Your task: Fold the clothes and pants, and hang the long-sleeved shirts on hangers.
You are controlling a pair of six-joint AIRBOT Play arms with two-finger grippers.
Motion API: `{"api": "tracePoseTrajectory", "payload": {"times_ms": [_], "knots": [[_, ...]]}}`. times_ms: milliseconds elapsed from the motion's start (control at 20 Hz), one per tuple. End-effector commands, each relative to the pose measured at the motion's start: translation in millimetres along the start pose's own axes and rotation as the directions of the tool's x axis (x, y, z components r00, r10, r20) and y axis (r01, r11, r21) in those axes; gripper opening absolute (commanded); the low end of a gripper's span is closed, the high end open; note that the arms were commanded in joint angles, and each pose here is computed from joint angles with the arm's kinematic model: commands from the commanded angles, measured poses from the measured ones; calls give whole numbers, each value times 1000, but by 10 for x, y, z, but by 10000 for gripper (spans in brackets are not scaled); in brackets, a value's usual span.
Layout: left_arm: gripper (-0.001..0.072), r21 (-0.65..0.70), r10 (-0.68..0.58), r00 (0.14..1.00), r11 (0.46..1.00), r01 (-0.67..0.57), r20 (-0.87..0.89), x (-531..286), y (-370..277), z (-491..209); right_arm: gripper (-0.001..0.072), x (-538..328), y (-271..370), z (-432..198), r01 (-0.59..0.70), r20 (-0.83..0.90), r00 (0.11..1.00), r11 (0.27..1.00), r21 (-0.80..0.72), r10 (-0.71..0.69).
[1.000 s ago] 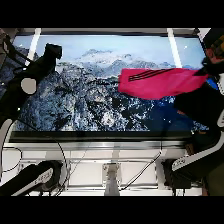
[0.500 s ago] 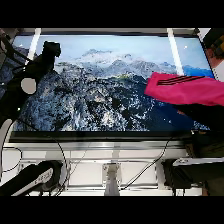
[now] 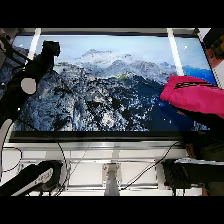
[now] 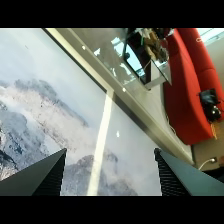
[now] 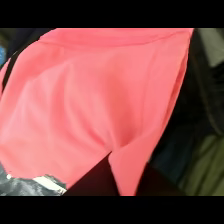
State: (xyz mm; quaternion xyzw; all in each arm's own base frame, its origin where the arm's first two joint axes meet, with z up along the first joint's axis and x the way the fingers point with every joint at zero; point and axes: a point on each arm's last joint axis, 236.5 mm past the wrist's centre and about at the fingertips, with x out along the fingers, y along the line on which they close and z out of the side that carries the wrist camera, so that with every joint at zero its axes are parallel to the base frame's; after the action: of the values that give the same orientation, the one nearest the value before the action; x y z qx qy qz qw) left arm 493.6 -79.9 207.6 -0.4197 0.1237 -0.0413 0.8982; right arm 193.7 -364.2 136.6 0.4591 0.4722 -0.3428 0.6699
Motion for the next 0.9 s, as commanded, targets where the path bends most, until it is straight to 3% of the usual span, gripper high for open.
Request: {"api": "tracePoseTrajectory", "payload": {"times_ms": [0, 50, 100, 200, 300, 350, 400, 450, 500, 550, 650, 850], "knots": [[601, 0, -1, 1000, 1000, 1, 1, -1, -5, 4, 324, -11, -303, -1, 95, -3, 995, 994, 47, -95], [601, 0, -1, 1000, 1000, 1, 1, -1, -5, 4, 583, -24, -330, 3, 106, 0, 994, 993, 50, -106], [601, 0, -1, 1000, 1000, 1, 1, -1, -5, 4, 628, -42, -337, 3, 109, 5, 994, 993, 52, -109], [601, 0, -1, 1000, 1000, 1, 1, -1, -5, 4, 628, -79, -348, 32, 117, 23, 993, 992, 53, -119], [601, 9, 0, 1000, 1000, 0, 3, -1, -2, 9, 623, -147, -39, 222, -10, 113, 994, 998, 69, 3], [586, 39, 1, 1000, 999, -1, 8, -2, 0, 22, 552, -212, 377, 276, -179, 139, 975, 984, 16, 175], [504, 93, 0, 1000, 996, -2, 21, -13, -4, 62, 301, -345, 900, 234, -385, 118, 913, 921, -63, 390], [303, 132, -5, 999, 991, 0, 38, -50, -37, 133, 8, -581, 1449, 97, -578, 58, 801, 795, -185, 596], [109, 181, -18, 998, 983, 7, 62, -110, -111, 235, 8, -825, 1868, -64, -702, -8, 687, 661, -264, 727], [18, 235, -39, 995, 972, 17, 91, -196, -231, 367, 8, -1052, 2240, -266, -793, -85, 576, 532, -296, 813], [16, 294, -76, 987, 955, 31, 143, -458, -525, 676, 7, -1294, 2799, -741, -879, -248, 438, 354, -320, 864], [15, 442, -23, 992, 896, -33, 121, -1077, -908, 1037, 7, -1630, 3689, -1726, -950, -500, 234, 86, -300, 834]]}}
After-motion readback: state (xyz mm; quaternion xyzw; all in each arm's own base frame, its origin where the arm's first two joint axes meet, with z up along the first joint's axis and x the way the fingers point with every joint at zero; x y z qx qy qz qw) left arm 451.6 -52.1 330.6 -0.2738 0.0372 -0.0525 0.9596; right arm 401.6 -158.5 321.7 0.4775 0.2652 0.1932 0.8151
